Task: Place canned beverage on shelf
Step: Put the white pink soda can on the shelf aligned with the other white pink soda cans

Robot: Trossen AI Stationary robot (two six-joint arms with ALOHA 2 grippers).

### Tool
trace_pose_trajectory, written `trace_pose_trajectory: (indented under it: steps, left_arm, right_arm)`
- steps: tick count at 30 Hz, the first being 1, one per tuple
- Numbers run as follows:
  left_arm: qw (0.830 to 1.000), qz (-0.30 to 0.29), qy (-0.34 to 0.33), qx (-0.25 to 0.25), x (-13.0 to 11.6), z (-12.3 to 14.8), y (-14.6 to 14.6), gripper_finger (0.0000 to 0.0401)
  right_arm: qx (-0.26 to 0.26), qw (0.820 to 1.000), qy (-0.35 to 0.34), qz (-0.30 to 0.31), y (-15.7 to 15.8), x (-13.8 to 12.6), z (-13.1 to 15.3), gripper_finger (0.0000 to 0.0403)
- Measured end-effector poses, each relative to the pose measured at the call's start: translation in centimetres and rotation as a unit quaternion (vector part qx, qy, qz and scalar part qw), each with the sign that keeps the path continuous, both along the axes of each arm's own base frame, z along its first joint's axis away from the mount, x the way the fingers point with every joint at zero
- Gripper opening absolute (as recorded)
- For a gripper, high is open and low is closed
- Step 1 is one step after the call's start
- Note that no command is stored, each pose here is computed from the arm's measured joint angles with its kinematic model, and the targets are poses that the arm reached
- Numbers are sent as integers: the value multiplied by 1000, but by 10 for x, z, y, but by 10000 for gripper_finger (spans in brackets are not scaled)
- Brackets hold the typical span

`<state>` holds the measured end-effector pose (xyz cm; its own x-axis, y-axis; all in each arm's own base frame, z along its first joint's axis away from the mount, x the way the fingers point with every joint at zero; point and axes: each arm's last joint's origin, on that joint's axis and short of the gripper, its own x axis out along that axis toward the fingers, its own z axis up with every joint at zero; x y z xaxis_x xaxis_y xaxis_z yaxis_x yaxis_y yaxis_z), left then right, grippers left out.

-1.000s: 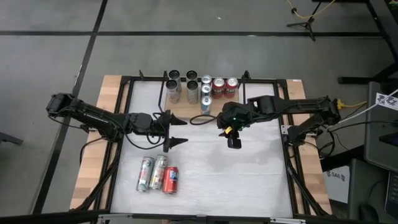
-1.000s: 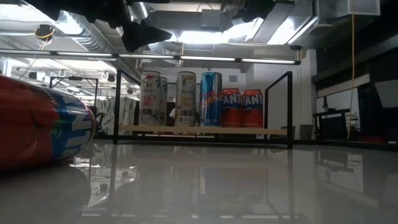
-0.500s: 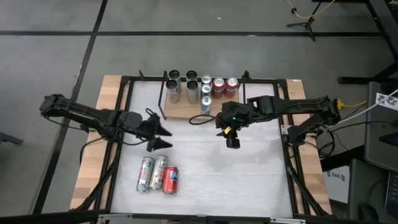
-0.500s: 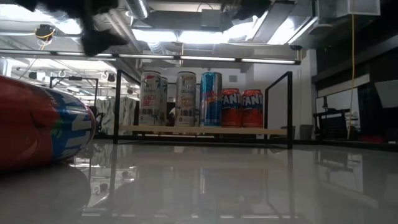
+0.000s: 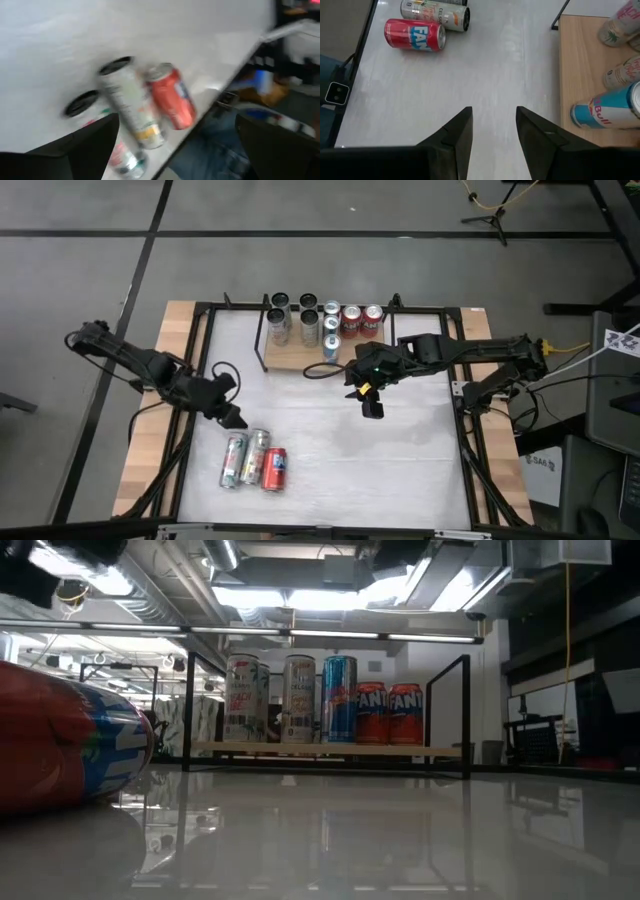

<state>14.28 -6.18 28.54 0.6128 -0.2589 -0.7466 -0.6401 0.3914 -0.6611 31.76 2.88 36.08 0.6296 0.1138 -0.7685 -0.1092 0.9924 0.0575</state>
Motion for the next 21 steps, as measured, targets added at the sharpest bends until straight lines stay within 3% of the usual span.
trace_pose_trajectory:
  steps: [4, 10, 21]
  left_arm:
    - [997, 21, 61, 40, 2, 15, -9, 394]
    - [981, 13, 185, 51, 17, 0, -31, 394]
    - [965, -12, 248, 79, 44, -38, -65, 394]
  right_arm:
    - [0, 1000, -1, 0, 0, 0, 0, 147]
    - [0, 1000, -2, 0, 0, 0, 0, 147]
    - [0, 1000, -2, 0, 0, 0, 0, 147]
